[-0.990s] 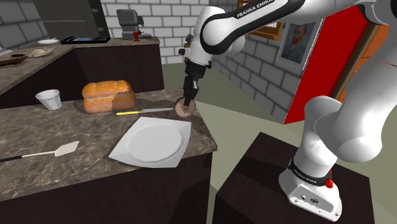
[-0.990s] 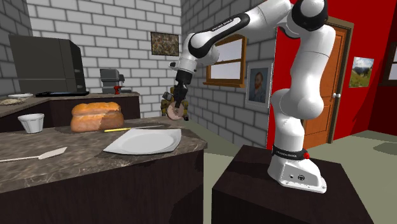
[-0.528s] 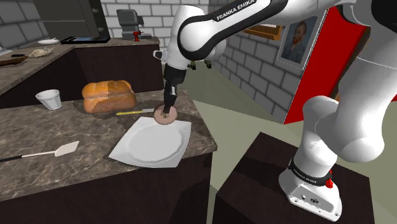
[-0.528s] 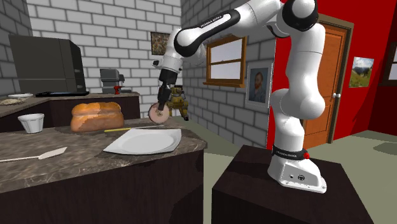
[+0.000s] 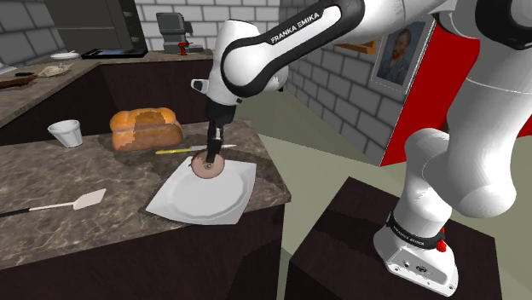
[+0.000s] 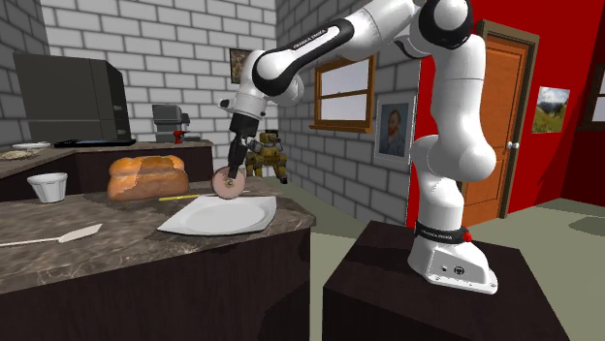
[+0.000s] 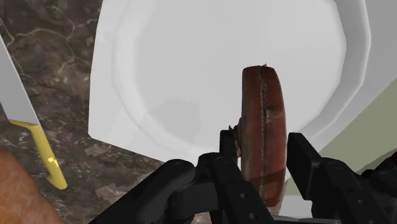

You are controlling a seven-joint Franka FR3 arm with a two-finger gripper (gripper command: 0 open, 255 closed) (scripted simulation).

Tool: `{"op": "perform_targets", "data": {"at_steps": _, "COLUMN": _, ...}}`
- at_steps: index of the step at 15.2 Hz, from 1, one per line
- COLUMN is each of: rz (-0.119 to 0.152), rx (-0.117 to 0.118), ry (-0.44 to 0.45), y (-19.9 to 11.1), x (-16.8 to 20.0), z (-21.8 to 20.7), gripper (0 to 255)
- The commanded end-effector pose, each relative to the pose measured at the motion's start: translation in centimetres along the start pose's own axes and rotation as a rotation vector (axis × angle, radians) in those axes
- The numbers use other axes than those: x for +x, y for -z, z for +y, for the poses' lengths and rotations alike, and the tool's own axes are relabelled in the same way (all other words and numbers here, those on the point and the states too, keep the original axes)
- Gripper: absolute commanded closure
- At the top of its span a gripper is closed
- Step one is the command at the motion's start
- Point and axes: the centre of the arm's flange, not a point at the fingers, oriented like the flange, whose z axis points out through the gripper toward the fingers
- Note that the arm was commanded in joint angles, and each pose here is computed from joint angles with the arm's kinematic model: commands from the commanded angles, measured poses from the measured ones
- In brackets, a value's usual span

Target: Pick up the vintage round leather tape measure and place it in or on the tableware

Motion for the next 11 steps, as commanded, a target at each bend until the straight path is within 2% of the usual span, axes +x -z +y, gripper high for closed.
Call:
{"op": "perform_targets", "data": {"at_steps": 1, "rz": 0.001, "rx": 0.0, "ry": 0.0, "y": -1.1, "x": -0.3, "z": 0.1, "gripper": 255}}
{"op": "perform_targets", "data": {"at_steps": 9, "rz": 0.001, "rx": 0.0, "ry": 0.0, "y": -5.2, "x": -1.7, "z": 0.4, "gripper": 255}}
{"op": "perform_targets", "data": {"at_steps": 11, "rz": 0.001, "rx": 0.0, "ry": 0.0, "y": -5.2, "x": -1.7, "z": 0.4, "gripper": 255}}
